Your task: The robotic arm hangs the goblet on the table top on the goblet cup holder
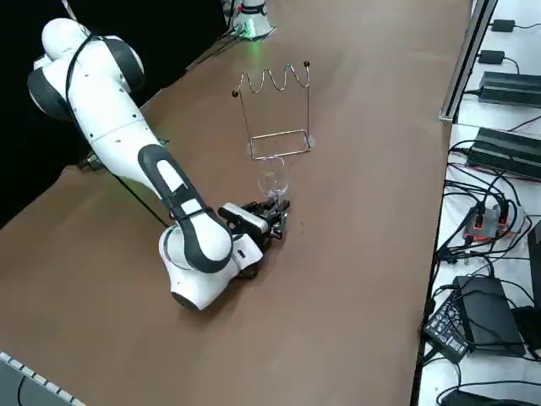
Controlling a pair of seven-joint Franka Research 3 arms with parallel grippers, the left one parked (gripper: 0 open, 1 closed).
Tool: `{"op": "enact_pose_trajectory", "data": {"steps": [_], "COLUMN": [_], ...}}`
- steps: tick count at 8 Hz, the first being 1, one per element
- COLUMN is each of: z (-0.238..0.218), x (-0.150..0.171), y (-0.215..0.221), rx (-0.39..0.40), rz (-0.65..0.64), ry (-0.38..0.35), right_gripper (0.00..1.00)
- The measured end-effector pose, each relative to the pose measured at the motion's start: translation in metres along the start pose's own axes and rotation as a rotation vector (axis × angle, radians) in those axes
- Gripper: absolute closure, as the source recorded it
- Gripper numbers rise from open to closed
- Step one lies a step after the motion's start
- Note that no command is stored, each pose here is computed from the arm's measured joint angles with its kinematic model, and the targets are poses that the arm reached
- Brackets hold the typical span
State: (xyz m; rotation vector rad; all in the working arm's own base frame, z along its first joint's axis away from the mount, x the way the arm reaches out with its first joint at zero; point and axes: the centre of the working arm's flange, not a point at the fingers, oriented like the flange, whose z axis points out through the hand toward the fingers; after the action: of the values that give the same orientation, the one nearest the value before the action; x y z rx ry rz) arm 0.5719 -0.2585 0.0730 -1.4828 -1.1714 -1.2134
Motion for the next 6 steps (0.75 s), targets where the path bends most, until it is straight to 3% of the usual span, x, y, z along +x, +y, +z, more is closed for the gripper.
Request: {"op": "enact_pose_trajectory", "data": {"steps": [1, 2, 6], "z": [0.0, -0.0001, 0.0027], "x": [-0.0001, 0.0009, 0.0034], "y": [-0.0001, 0.0005, 0.0029], "rx": [0.001, 0.002, 0.007], "rz": [0.0, -0.002, 0.018], "ry": [0.0, 0.002, 0.002], "right_gripper": [0.8, 0.9, 0.9]}}
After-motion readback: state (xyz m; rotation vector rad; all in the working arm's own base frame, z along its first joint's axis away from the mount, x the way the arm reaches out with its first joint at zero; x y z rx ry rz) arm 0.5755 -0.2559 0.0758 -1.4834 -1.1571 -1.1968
